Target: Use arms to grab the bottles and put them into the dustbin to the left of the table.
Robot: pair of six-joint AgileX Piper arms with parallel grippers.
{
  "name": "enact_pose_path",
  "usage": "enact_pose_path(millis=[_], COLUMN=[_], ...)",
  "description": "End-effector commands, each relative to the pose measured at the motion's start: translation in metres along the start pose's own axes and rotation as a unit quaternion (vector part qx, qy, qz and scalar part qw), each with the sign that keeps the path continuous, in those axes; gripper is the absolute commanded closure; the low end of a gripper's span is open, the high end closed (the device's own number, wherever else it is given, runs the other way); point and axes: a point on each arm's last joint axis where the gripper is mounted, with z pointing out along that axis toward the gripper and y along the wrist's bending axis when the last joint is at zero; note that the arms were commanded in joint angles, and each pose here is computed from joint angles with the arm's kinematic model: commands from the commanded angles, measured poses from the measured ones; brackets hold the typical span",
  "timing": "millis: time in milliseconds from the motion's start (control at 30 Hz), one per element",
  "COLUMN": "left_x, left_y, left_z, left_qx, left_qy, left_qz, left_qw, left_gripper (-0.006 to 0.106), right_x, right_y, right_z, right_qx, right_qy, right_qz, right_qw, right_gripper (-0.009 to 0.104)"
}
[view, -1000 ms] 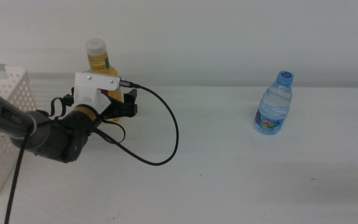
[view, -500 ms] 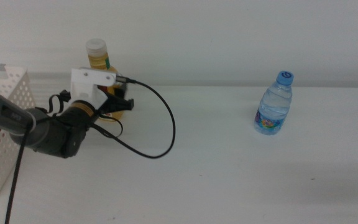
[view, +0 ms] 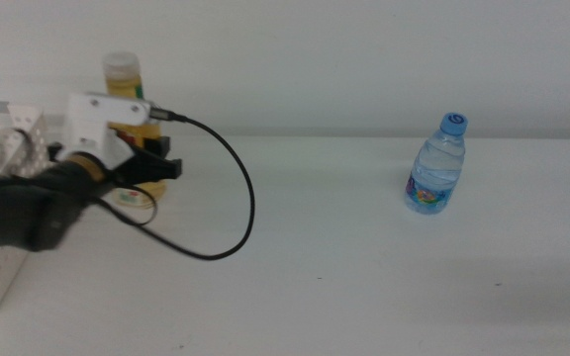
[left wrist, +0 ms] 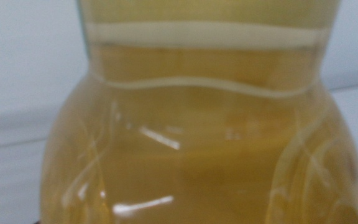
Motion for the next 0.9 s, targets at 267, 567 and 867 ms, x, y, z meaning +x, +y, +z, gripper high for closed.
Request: enact_pose_path(millis=[267,567,867], left_x=[-0.082,-0.144,-0.151], left_y=[-0.007,0.059,0.156], left_z=[-0.151,-0.179,-0.128], left_qx=[-0.054,-0.039,-0.045], left_qy=[0.193,0.356,0.445], left_qz=[0.032,0.085,0.067], left_qw=[0.979,0.930,0.892], left_gripper=[0.102,0.102,0.102], right_x=[0.013,0.013,0.013], right_y=[0.001,0.001,0.001], right_z=[-0.001,-0.001,-0.001], right_qx=[0.000,0.000,0.000], right_qy=[0.002,0.002,0.002], right_qz=[-0.005,-0.005,-0.005], right_qw=[1.000,1.000,1.000], right_gripper=[0.013,0.013,0.013])
